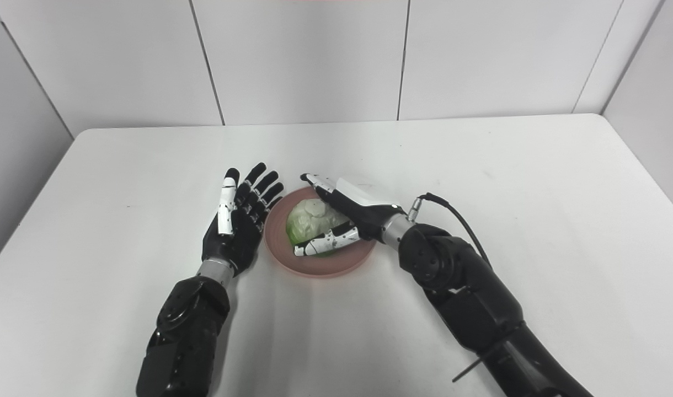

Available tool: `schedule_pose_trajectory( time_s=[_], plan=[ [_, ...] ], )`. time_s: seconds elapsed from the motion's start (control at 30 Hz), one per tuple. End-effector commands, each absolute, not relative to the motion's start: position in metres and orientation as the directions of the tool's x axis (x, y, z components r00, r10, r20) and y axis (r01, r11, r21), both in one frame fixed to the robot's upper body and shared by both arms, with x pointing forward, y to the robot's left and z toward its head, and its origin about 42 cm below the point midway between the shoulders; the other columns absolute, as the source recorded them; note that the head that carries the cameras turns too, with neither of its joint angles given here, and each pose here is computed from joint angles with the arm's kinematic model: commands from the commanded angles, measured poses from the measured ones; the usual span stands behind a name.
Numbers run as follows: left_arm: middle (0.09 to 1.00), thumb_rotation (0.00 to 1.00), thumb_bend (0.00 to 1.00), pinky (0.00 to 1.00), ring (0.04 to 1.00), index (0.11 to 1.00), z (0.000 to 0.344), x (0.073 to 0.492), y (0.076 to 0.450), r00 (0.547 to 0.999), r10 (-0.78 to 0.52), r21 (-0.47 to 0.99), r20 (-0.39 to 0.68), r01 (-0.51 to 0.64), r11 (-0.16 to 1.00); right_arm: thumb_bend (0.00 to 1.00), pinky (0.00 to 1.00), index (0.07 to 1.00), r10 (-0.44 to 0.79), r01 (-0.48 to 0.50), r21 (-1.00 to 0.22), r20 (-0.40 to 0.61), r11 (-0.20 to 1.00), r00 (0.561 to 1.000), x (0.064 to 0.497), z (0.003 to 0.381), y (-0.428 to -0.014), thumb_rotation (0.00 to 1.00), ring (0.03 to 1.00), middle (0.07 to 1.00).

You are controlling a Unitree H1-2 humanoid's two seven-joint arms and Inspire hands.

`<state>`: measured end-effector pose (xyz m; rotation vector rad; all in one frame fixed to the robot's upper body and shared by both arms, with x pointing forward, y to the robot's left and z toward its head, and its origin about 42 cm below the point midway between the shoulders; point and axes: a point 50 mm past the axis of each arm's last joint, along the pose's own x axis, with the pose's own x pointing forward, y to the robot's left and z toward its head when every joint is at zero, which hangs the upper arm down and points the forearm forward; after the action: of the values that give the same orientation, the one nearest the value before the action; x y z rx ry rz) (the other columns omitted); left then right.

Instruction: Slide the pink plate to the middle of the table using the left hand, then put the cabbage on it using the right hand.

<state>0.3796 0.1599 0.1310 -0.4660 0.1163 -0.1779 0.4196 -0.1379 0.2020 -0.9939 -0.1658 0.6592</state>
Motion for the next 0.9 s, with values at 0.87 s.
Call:
schedule_pose_trajectory(
  time_s=[0.87],
  plan=[
    [0.997,1.00,0.63,1.00,0.995,0.996,0.142,0.324,0.203,0.992,-0.105,-0.132,0.065,0.113,0.985,0.89,1.00,1.000,0.272,-0.181,-0.368,0.213,0.912,0.938,0.351,0.211,-0.176,1.00,1.000,1.000]
  ],
)
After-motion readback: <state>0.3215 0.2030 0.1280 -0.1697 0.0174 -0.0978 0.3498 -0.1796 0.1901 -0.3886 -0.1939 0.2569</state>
